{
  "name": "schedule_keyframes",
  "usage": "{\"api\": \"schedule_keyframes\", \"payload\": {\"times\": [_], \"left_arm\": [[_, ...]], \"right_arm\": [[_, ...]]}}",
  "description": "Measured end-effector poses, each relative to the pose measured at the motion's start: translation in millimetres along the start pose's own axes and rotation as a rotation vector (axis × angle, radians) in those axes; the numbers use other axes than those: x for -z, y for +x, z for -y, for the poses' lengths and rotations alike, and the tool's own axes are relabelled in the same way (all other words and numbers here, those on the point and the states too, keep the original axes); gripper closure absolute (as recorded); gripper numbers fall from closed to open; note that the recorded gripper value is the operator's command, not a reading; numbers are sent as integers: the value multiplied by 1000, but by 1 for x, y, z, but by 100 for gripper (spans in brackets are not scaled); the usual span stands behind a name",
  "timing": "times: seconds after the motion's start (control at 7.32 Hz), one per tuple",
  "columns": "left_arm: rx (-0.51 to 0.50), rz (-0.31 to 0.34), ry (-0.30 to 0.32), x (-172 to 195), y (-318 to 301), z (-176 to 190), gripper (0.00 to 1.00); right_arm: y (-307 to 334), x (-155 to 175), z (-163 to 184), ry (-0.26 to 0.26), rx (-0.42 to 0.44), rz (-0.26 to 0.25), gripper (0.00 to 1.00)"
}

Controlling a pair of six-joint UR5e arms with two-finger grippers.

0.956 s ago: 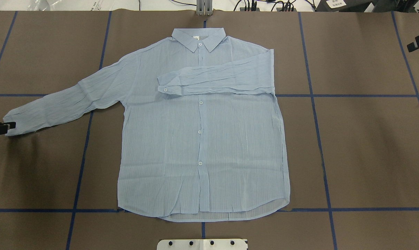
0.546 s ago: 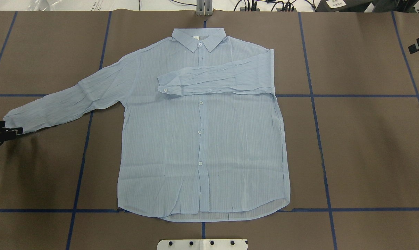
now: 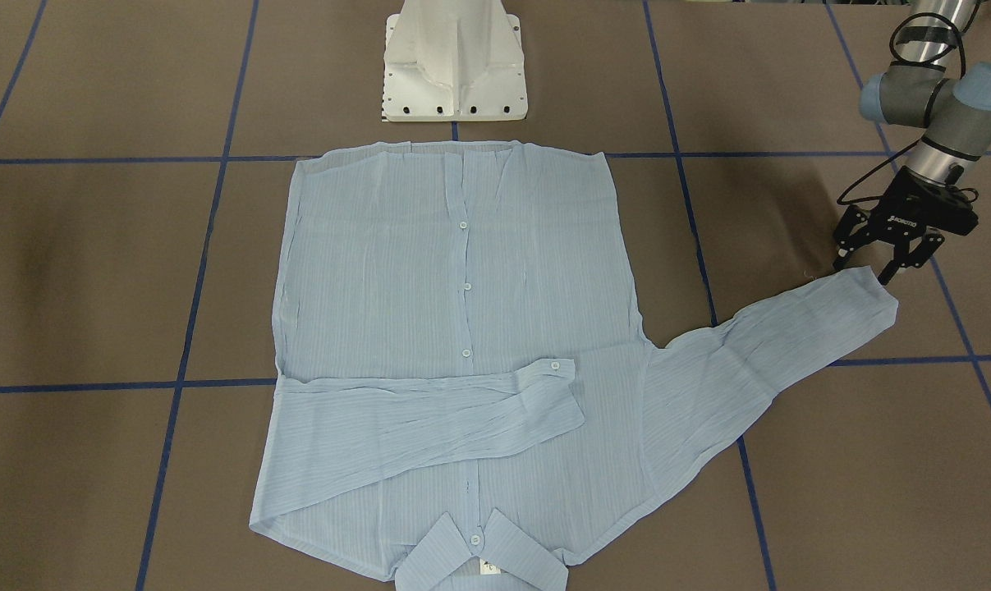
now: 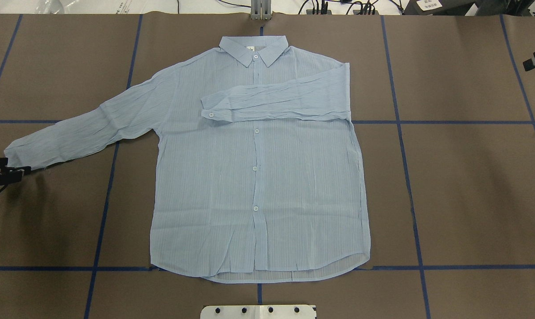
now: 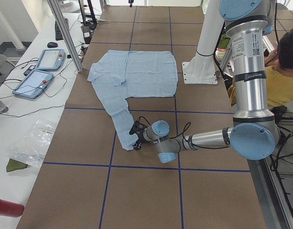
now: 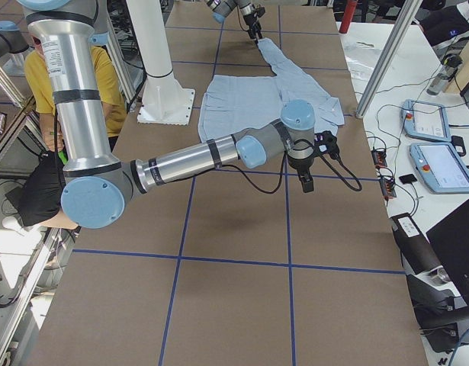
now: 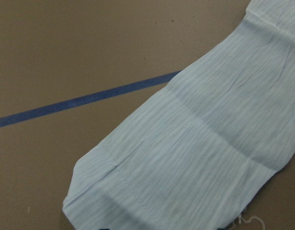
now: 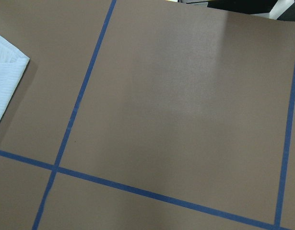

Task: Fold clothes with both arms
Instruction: 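Lower the left gripper to the cuff of the other sleeve and grasp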

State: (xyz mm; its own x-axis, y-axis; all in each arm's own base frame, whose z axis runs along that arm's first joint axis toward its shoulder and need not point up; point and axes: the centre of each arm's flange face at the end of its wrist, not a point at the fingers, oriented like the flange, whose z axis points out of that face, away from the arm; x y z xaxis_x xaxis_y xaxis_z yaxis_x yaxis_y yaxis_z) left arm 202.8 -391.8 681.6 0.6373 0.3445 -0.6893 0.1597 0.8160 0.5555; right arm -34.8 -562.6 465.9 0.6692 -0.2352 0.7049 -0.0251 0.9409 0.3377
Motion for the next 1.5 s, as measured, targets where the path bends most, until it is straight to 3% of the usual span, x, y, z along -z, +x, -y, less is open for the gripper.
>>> {"api": "schedule_keyframes", "payload": {"times": [0.27,0.55,1.09,1.23,1.5], "left_arm": [[-4,10,-4,1,-1,-6,30],[-8,15,-2,0,0,-7,32],[-14,25,3,-3,2,-9,76],[-16,23,3,-4,3,-9,100],[-22,13,1,-4,9,-9,100]], "right_arm": [[0,0,-1,0,0,0,0],[0,0,0,0,0,0,0],[-2,2,0,2,-1,9,0],[-2,2,0,2,-2,9,0],[-2,3,0,2,-4,10,0]]}}
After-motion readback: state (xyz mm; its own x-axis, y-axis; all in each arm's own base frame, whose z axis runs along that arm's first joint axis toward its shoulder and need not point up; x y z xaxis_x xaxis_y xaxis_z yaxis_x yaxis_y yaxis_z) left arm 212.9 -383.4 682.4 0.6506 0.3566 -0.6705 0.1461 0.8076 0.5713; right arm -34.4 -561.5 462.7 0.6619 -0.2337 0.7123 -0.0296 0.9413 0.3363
